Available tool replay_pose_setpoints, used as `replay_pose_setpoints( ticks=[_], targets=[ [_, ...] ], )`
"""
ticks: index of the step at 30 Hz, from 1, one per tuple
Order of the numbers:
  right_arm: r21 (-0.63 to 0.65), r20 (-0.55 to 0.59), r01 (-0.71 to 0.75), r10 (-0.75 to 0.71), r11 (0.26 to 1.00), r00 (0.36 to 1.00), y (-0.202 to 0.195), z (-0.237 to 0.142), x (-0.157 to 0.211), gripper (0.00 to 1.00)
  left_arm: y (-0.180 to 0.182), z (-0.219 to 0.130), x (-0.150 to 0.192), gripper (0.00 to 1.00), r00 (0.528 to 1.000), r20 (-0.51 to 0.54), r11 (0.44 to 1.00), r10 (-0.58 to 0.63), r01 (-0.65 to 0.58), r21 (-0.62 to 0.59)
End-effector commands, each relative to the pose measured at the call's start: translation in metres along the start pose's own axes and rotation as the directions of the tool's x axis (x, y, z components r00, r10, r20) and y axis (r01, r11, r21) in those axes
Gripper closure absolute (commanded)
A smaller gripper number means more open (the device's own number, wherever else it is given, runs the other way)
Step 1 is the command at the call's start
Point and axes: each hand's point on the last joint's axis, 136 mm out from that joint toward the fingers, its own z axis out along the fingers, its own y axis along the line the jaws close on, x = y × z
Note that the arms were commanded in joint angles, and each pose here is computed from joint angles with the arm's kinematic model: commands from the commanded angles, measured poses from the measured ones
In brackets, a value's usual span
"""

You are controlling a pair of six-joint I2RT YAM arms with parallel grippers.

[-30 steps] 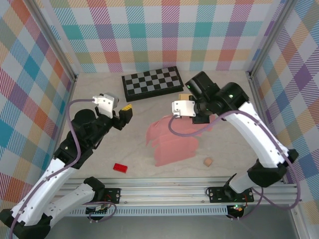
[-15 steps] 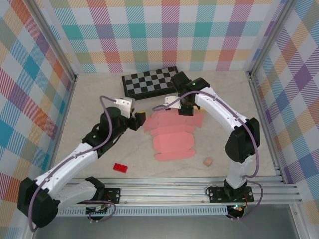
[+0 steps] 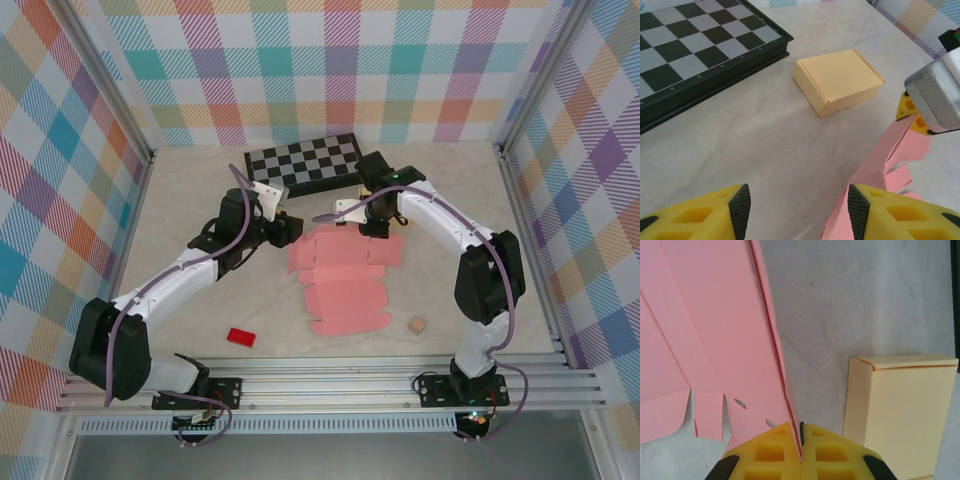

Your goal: Fold the paper box

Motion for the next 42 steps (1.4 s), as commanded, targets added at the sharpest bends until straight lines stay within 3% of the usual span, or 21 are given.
replay_pose_setpoints(
  ticks=[1, 9, 24, 39, 41, 42],
  targets=[
    [0.003, 0.08, 0.03, -0.03, 1.0, 0.996, 0.002, -0.012, -0.012, 1.0, -0.009, 0.003, 0.003, 0.45, 0.998, -0.025, 0.996, 0.054, -0.052, 0.067],
    [0.01, 0.09, 0.032, -0.033, 0.999, 0.995, 0.002, -0.017, -0.013, 1.0, -0.027, 0.019, 0.026, 0.46, 0.987, -0.124, 0.988, 0.104, -0.087, 0.129],
    [-0.03, 0.231, 0.107, -0.097, 0.994, 0.968, 0.028, -0.041, -0.029, 1.0, -0.06, 0.027, 0.015, 0.47, 0.978, -0.107, 0.95, 0.181, -0.146, 0.275],
    [-0.067, 0.261, 0.133, -0.111, 0.989, 0.959, 0.042, -0.048, -0.03, 1.0, -0.097, 0.003, 0.016, 0.44, 0.958, -0.074, 0.871, 0.276, -0.217, 0.441],
    [-0.07, 0.28, 0.138, -0.113, 0.988, 0.953, 0.045, -0.052, -0.032, 1.0, -0.094, 0.006, 0.013, 0.48, 0.956, -0.069, 0.875, 0.286, -0.231, 0.425],
    [-0.071, 0.289, 0.142, -0.116, 0.987, 0.95, 0.046, -0.054, -0.033, 1.0, -0.094, 0.007, 0.011, 0.55, 0.954, -0.068, 0.875, 0.291, -0.236, 0.423]
  ],
)
